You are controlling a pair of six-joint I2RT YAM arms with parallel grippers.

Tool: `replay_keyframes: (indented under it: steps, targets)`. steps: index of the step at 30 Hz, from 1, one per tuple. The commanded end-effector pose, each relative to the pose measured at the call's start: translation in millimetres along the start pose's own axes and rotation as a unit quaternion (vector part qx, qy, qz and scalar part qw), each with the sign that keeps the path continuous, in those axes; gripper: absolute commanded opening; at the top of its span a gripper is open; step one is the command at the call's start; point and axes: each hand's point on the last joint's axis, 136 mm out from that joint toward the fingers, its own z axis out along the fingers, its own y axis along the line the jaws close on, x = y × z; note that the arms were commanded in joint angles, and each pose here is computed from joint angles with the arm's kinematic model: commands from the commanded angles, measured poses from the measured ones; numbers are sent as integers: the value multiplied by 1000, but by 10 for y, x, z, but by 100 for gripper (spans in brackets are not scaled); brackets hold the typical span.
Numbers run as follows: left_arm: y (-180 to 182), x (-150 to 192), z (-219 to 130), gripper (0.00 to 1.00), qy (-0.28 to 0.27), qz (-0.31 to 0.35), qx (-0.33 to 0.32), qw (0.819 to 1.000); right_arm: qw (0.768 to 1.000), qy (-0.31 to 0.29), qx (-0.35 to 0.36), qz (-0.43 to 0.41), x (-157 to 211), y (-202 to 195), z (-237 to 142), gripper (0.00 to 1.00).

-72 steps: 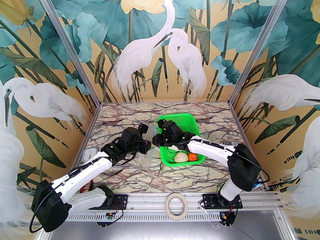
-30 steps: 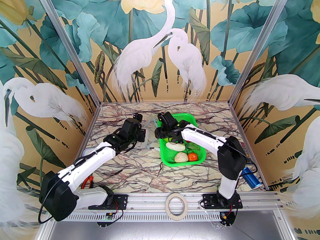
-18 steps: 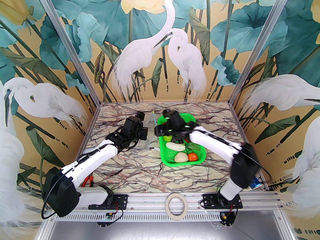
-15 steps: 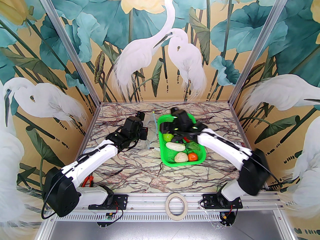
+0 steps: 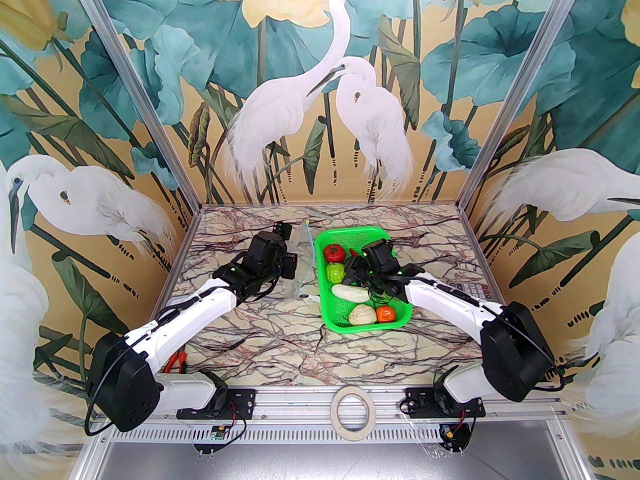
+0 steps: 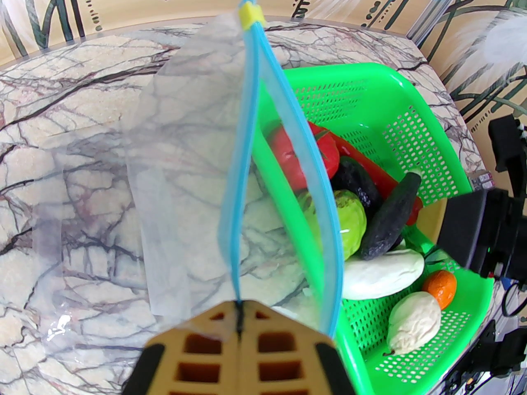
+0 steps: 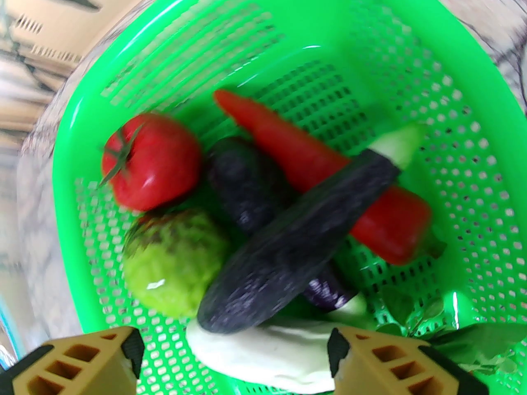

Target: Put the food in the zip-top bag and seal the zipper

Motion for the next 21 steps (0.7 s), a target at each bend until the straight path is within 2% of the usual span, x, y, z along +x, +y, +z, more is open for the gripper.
replay_keyframes:
  steps: [1,16,19,21]
  targets:
    - [-6,-63,4,0,-10,10,6,1000,999,-21,11,46,-70,-94,91,81]
    - [-14,-25,47,0,-4,16,13,1000,996,-19,26,88,-96,-209,410,80]
    - [3,-9,54,0,-2,14,13,1000,995,-19,24,90,-103,-200,463,75]
    - [19,0,62,0,-1,12,13,1000,996,-19,24,88,-114,-188,502,69]
